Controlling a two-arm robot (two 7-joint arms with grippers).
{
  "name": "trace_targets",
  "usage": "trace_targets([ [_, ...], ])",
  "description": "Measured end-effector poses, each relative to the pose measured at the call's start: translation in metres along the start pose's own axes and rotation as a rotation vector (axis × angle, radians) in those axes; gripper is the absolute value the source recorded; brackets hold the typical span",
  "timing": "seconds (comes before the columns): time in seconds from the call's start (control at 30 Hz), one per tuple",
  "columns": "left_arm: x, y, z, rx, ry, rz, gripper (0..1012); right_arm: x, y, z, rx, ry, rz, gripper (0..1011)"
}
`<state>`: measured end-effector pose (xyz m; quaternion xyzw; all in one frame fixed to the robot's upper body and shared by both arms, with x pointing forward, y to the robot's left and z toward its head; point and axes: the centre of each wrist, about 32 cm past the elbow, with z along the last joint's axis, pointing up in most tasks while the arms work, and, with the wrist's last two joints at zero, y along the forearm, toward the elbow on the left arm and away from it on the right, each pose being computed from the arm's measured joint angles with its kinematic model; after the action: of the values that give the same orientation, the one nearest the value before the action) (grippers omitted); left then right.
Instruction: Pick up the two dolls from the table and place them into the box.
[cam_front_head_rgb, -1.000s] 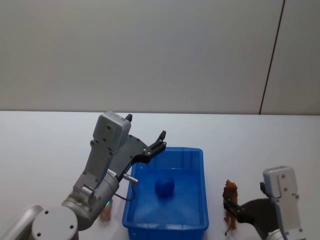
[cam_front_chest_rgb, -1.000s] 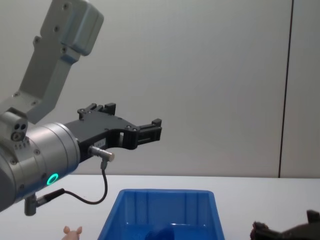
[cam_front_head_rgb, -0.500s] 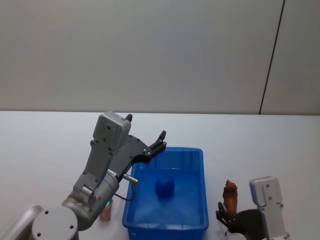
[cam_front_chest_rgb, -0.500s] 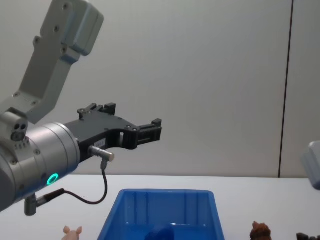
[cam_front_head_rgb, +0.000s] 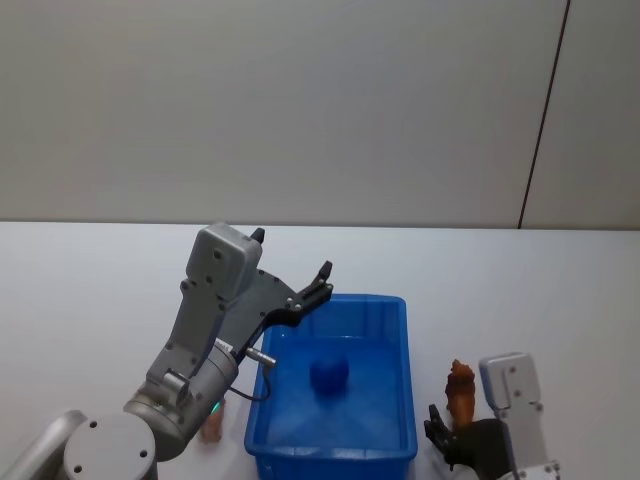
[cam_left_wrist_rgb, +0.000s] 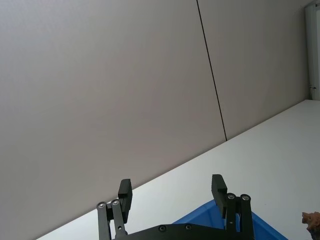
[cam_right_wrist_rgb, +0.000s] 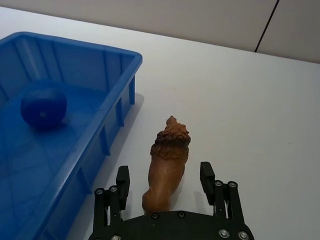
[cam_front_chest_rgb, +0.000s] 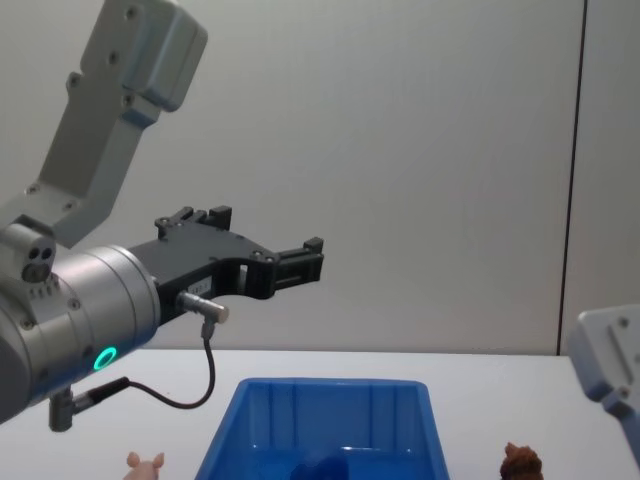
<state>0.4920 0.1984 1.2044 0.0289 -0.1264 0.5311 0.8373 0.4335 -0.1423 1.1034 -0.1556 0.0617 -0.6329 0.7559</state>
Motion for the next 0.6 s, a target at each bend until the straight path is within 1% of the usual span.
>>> trace_targets([
  [0.07, 0.0, 0.0, 0.0, 0.0, 0.0, 0.0, 1001, -0.001, 0.003, -0.001, -0.008, 0.001, 0.002, 855],
  [0.1, 0.0, 0.0, 0.0, 0.0, 0.0, 0.0, 1001, -0.002, 0.005, -0.001, -0.015, 0.0, 0.003, 813],
  [0.17, 0.0, 0.0, 0.0, 0.0, 0.0, 0.0, 1002, -0.002, 0.006, -0.002, -0.02, 0.0, 0.004, 780],
  [0.2, 0.0, 0.0, 0.0, 0.0, 0.0, 0.0, 1001, -0.003, 0.008, -0.002, -0.027, 0.0, 0.006, 729],
  [0.33, 0.0, 0.0, 0.0, 0.0, 0.0, 0.0, 1001, -0.004, 0.012, -0.003, -0.045, 0.002, 0.011, 605],
  [0.43, 0.0, 0.0, 0.0, 0.0, 0.0, 0.0, 1001, -0.005, 0.015, -0.003, -0.057, 0.004, 0.016, 534],
  [0.47, 0.0, 0.0, 0.0, 0.0, 0.0, 0.0, 1001, -0.005, 0.015, -0.002, -0.062, 0.006, 0.019, 460],
  [0.5, 0.0, 0.0, 0.0, 0.0, 0.0, 0.0, 1001, -0.005, 0.015, -0.002, -0.062, 0.006, 0.019, 460],
  [0.57, 0.0, 0.0, 0.0, 0.0, 0.0, 0.0, 1001, -0.006, 0.016, -0.002, -0.069, 0.011, 0.026, 405],
  [0.6, 0.0, 0.0, 0.0, 0.0, 0.0, 0.0, 1001, -0.006, 0.016, -0.002, -0.069, 0.011, 0.026, 361],
])
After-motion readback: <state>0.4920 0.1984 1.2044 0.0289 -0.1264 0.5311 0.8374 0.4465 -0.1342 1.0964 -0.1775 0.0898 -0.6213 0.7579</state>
